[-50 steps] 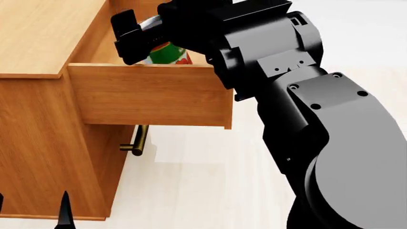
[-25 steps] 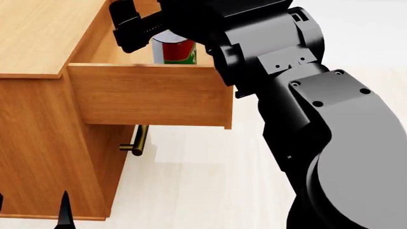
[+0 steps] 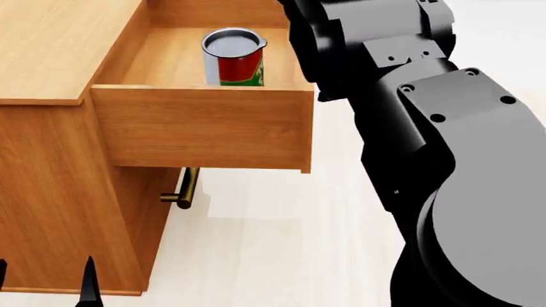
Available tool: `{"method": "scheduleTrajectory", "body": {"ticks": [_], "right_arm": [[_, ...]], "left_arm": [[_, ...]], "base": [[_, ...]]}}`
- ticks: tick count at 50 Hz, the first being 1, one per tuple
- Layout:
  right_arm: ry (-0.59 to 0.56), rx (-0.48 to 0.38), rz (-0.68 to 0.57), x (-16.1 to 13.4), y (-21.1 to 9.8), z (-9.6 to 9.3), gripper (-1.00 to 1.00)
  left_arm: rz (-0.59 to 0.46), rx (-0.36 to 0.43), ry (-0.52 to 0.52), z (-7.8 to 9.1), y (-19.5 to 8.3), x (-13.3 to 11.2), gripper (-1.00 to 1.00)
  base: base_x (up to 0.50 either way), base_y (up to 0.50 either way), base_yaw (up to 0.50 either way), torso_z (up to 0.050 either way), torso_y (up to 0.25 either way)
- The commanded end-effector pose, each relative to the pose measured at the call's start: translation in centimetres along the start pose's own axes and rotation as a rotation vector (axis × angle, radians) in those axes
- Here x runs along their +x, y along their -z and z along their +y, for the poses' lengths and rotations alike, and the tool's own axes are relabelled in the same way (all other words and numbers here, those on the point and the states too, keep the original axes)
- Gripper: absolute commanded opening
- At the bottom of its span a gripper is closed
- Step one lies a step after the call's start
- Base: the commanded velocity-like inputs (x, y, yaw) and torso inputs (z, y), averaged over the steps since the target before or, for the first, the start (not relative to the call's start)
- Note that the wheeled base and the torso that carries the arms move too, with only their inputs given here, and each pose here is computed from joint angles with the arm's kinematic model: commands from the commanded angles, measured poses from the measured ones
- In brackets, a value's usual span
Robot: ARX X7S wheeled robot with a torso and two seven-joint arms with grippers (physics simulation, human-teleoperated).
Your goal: Put the ketchup in the top drawer of the cabinet.
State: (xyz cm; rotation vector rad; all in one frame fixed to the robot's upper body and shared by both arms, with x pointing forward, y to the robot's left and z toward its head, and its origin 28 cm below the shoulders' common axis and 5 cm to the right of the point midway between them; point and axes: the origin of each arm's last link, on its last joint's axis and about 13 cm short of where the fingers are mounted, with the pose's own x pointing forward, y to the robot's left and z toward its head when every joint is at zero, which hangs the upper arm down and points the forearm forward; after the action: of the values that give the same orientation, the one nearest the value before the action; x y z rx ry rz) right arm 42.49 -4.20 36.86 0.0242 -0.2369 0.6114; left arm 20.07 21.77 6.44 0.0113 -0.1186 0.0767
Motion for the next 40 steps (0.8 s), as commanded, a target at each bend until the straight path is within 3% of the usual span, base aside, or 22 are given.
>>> {"method": "scheduleTrajectory", "body": {"ticks": [1,13,18,22,29,31,32,40], "right_arm": [[0.038,0.014,-0.112,0.0,-2.2,-0.2,1.0],[0.092,0.025,-0.29,-0.3,-6.0,-0.2,1.0],[0.114,-0.021,-0.362,-3.2,-7.0,0.5,1.0],[0.098,0.012,-0.381,-5.2,-7.2,1.1,1.0],[0.151,-0.073,-0.427,-9.2,-6.0,2.1,1.0],[0.16,-0.048,-0.442,-11.0,-5.2,2.6,1.0],[0.157,0.01,-0.438,-11.7,-5.8,2.8,1.0],[0.243,-0.013,-0.465,-16.7,-3.3,3.6,1.0]], "left_arm": [[-0.003,0.002,0.002,0.0,-0.1,0.0,1.0],[-0.051,0.0,0.017,-0.1,-1.4,0.0,1.0],[-0.078,0.007,0.029,-0.2,-2.0,0.0,1.0],[-0.088,0.012,0.036,-0.2,-2.5,0.0,1.0],[-0.113,0.018,0.045,-0.2,-3.3,0.0,1.0],[-0.126,0.02,0.045,-0.2,-3.6,-0.1,1.0],[-0.131,0.024,0.035,-0.2,-3.8,-0.1,1.0],[-0.167,0.019,0.053,-0.3,-5.0,-0.5,1.0]], "base": [[0.0,0.0,0.0,0.0,0.0],[0.0,0.0,0.0,0.0,0.0],[0.0,0.0,0.0,0.0,0.0],[0.0,0.0,0.0,0.0,0.0],[0.0,0.0,0.0,0.0,0.0],[0.0,0.0,0.0,0.0,0.0],[0.0,0.0,0.0,0.0,0.0],[0.0,0.0,0.0,0.0,0.0]]}}
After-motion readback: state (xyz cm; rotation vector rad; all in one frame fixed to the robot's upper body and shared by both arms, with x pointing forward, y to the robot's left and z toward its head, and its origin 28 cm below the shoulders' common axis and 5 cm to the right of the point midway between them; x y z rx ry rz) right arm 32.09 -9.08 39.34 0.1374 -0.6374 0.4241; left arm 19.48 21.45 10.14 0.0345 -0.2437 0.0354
